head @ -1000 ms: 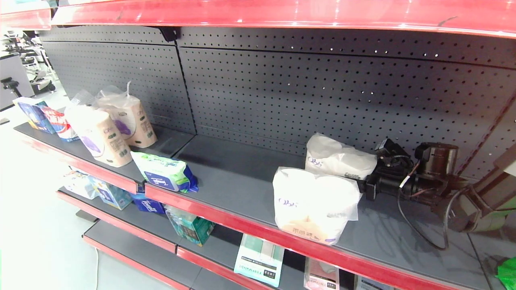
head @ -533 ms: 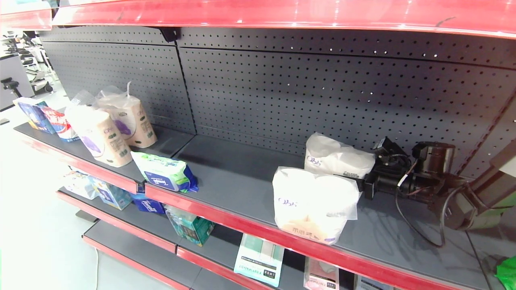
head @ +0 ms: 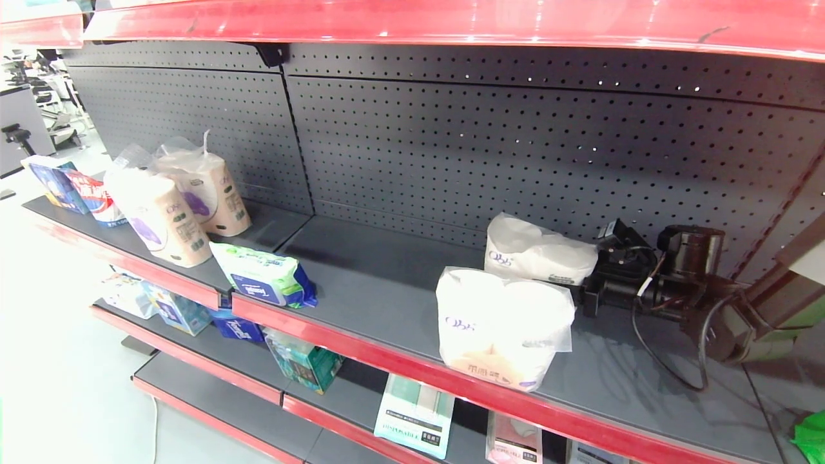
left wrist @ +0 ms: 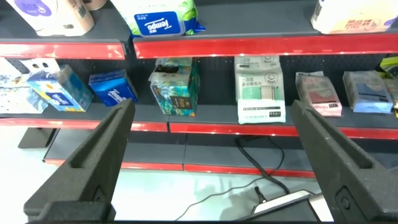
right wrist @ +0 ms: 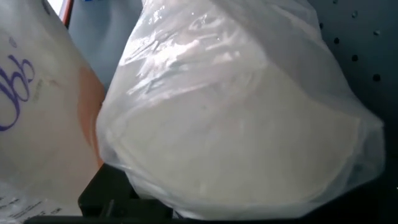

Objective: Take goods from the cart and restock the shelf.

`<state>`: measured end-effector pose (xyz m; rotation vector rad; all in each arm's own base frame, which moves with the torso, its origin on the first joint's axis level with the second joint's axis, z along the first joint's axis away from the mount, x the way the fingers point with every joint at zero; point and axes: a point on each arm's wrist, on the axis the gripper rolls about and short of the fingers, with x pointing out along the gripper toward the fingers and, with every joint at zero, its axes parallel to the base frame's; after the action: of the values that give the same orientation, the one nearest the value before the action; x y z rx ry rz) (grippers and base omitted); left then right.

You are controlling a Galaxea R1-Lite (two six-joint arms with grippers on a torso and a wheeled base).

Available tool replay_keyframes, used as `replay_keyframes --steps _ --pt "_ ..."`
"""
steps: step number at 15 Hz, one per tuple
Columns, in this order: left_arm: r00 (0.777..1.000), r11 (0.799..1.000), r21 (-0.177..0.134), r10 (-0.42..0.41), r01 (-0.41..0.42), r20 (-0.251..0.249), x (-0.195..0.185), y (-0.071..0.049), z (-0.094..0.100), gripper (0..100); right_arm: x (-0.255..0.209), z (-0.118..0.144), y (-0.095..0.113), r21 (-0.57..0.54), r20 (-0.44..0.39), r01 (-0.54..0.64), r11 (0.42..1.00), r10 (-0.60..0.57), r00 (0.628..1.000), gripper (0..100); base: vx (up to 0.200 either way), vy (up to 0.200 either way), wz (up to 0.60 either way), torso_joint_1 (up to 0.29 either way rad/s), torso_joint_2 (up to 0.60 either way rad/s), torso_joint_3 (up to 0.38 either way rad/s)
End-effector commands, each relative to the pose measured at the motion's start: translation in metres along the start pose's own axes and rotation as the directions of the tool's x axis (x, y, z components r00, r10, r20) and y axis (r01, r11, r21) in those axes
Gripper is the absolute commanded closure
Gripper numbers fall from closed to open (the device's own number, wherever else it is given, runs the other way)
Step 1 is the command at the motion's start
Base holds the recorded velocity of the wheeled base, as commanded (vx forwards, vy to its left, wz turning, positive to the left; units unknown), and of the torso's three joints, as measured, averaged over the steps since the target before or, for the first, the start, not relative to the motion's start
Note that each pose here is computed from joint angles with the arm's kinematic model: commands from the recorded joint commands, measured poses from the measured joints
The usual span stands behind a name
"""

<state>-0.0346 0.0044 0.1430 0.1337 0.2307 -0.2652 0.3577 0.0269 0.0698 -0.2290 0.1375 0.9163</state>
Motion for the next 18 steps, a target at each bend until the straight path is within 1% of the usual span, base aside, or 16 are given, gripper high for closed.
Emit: replay_keyframes --steps 1,6,11,13,18 --pt "1.0 1.0 0.0 -0.001 0.001 -0.007 0.001 0.0 0.001 0 -0.001 -0.003 -0.001 0.007 0.004 -0.016 1.0 0.016 1.0 100 0.0 0.0 0.0 0.0 0.0 0.0" --pt "1.0 1.0 -0.001 -0.002 0.002 -0.016 0.002 0.0 0.001 0 0.003 -0.005 -0.007 0.003 0.014 -0.027 1.0 0.027 1.0 100 0.0 0.0 0.0 0.0 0.0 0.0" --pt "1.0 1.0 -0.001 -0.001 0.001 -0.012 0.002 0.0 0.002 0 0.001 -0.004 -0.011 -0.021 0.021 -0.019 1.0 0.019 1.0 100 0.0 0.0 0.0 0.0 0.0 0.0" --pt "1.0 1.0 -0.001 -0.001 0.001 -0.012 0.002 0.0 0.002 0 0.002 -0.006 -0.013 -0.021 0.045 -0.077 0.997 0.078 0.996 100 0.0 0.0 0.0 0.0 0.0 0.0" --pt "1.0 1.0 0.001 -0.001 0.002 -0.013 0.002 0.0 0.002 0 -0.004 -0.006 -0.019 -0.027 0.061 -0.086 0.996 0.087 0.994 100 0.0 0.0 0.0 0.0 0.0 0.0"
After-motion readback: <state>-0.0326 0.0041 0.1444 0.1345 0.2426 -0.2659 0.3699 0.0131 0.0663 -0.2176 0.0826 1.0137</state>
